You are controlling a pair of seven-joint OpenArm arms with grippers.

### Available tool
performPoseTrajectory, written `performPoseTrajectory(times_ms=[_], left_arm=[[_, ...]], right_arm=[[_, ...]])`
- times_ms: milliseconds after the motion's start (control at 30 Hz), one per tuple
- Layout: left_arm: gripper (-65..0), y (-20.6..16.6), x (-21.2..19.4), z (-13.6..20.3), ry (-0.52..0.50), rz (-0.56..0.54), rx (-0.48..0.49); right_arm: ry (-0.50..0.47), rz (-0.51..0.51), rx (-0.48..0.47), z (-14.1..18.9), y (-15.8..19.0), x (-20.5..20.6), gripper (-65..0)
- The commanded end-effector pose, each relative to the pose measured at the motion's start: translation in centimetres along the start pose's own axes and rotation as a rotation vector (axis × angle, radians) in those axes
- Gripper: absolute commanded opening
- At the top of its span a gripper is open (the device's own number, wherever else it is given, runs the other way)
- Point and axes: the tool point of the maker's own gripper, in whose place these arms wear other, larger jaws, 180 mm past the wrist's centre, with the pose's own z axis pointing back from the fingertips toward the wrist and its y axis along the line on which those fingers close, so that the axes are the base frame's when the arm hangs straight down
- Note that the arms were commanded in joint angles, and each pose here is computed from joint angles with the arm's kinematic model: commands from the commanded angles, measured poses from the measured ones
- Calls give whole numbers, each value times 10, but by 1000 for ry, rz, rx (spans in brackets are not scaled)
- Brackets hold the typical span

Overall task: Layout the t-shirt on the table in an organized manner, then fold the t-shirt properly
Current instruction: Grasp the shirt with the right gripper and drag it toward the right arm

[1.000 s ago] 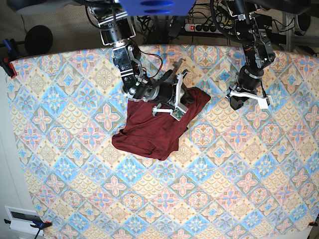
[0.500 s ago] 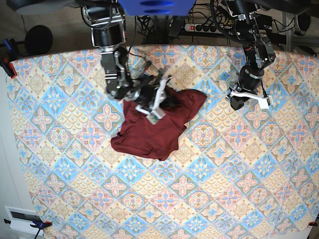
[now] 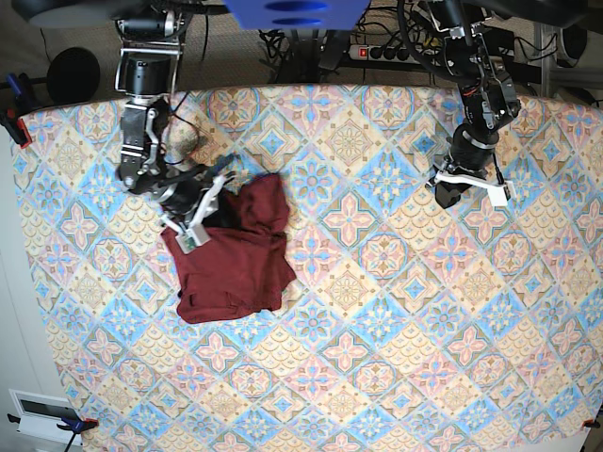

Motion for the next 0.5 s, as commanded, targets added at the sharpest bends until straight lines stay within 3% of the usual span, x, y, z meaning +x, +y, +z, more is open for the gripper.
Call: performPoseTrajectory(times_ms=[0, 100, 300, 467], left_arm=[[-646, -7, 10, 1, -29, -14, -24], [-646, -8, 9, 1, -28, -14, -25], [-646, -7, 8, 0, -26, -15, -25], [-646, -3, 3, 3, -14, -14, -15]], right_arm=[[129, 41, -103, 13, -27, -21, -649], [107, 105, -116, 26, -20, -14, -649], [11, 350, -68, 37, 35, 46, -649], [-15, 412, -36, 36, 56, 61, -649]])
